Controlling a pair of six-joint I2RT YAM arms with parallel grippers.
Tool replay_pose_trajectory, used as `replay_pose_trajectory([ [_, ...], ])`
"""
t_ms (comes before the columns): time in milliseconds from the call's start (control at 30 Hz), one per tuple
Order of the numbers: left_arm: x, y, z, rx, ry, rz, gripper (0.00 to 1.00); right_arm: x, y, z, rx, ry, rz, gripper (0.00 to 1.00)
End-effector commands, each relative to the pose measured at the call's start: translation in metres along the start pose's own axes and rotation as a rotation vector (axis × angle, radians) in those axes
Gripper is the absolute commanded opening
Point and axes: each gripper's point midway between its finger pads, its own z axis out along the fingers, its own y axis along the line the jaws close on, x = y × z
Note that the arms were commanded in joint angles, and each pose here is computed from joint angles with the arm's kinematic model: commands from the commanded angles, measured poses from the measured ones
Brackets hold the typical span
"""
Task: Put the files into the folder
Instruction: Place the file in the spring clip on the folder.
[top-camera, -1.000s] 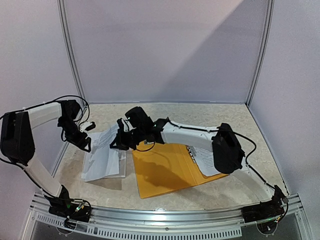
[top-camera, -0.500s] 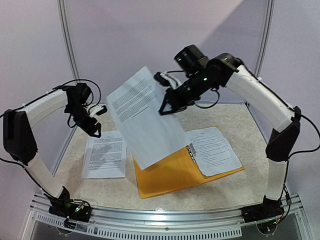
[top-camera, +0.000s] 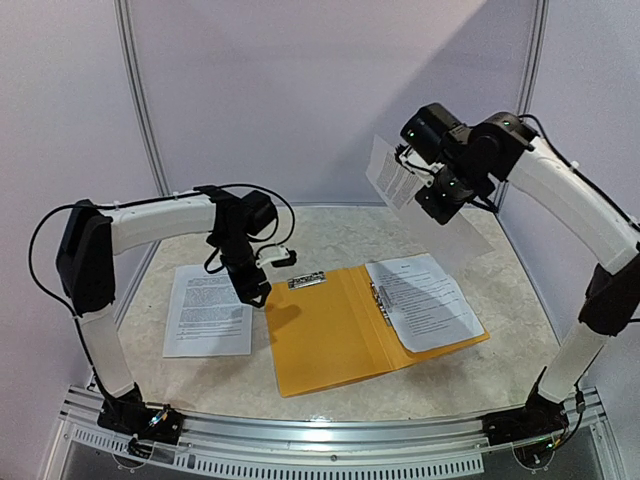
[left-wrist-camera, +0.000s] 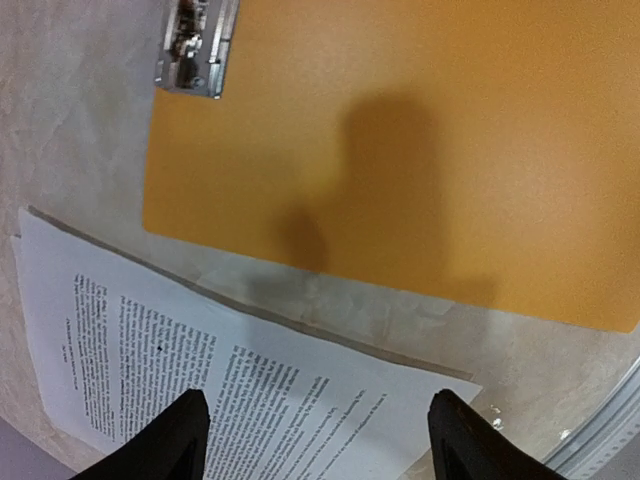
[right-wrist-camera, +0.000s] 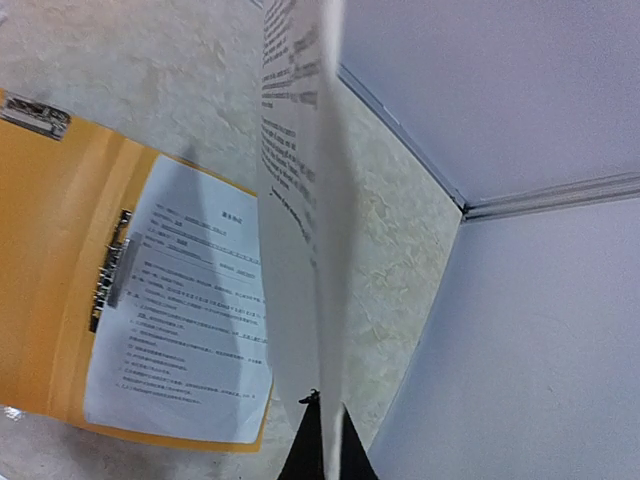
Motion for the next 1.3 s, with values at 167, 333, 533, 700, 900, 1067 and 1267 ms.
replay_pose_trajectory([
  [167, -0.007, -0.035, 0.037, -0.088, 0.094, 0.156, 0.78, 0.067, -0.006, 0.014, -0.083, 0.31, -0.133, 0.0],
  [333, -0.004, -0.044, 0.052, -0.085, 0.138, 0.185, 0.78, 0.082, 0.013, 0.015, -0.409, 0.371, 0.165, 0.0],
  [533, -0.001, -0.051, 0.066, -0.074, 0.177, 0.203, 0.78, 0.106, 0.038, 0.026, -0.588, 0.458, 0.3, 0.0],
  [700, 0.005, -0.056, 0.079, -0.061, 0.221, 0.214, 0.78, 0.109, 0.055, 0.036, -0.675, 0.454, 0.321, 0.0],
  [900, 0.01, -0.06, 0.089, -0.043, 0.258, 0.218, 0.78, 0.101, 0.064, 0.034, -0.757, 0.433, 0.339, 0.0],
  [1067, 0.011, -0.062, 0.091, -0.033, 0.273, 0.218, 0.78, 0.087, 0.067, 0.02, -0.828, 0.394, 0.364, 0.0],
  [1267, 0.012, -0.062, 0.093, -0.03, 0.284, 0.221, 0.78, 0.088, 0.062, 0.014, -0.808, 0.397, 0.392, 0.0],
])
